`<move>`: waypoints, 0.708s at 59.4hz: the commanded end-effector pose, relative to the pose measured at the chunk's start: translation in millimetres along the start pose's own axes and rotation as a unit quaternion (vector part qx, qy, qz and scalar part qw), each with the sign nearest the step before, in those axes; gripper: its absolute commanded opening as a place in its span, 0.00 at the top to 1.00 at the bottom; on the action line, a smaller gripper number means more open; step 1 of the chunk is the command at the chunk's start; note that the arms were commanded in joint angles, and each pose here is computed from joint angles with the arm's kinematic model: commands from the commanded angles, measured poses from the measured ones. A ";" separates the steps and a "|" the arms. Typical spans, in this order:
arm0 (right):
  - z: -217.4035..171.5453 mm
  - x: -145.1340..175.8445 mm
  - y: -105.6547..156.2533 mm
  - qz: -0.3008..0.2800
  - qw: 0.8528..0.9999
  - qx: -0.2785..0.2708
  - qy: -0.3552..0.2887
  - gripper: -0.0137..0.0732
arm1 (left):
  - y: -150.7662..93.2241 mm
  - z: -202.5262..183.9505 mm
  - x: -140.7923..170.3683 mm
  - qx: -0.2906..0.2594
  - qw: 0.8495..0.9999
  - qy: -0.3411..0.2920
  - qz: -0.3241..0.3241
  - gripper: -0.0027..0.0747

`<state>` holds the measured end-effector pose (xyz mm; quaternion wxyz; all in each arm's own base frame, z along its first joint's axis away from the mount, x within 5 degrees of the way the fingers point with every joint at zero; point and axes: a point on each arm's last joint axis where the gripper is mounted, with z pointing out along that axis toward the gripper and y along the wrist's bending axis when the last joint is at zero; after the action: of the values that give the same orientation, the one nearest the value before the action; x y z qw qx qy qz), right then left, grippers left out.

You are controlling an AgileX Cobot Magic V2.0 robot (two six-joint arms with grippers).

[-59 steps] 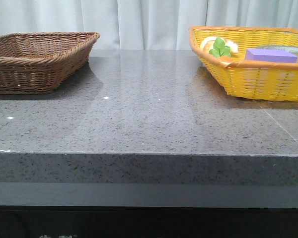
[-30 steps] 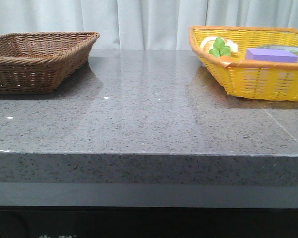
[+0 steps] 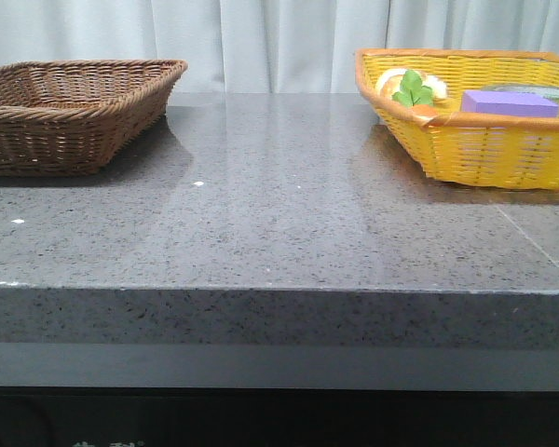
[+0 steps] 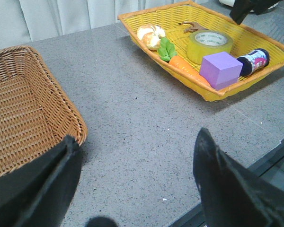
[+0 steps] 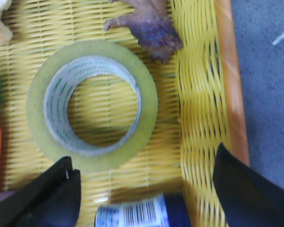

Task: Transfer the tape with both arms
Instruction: 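Reach the right gripper into the yellow basket and grasp the yellow tape roll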

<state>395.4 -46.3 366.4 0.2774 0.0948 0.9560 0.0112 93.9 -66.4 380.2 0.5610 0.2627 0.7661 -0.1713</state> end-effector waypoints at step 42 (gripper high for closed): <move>74.0 -28.5 -1.6 0.018 0.999 -0.029 0.006 0.43 | -0.4 -3.5 -16.4 0.002 0.999 -0.051 -0.002 0.33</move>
<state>462.2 -53.6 284.1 0.2142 0.1062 0.9701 0.0420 93.7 -66.8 380.2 0.5606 0.2642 0.7656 -0.1724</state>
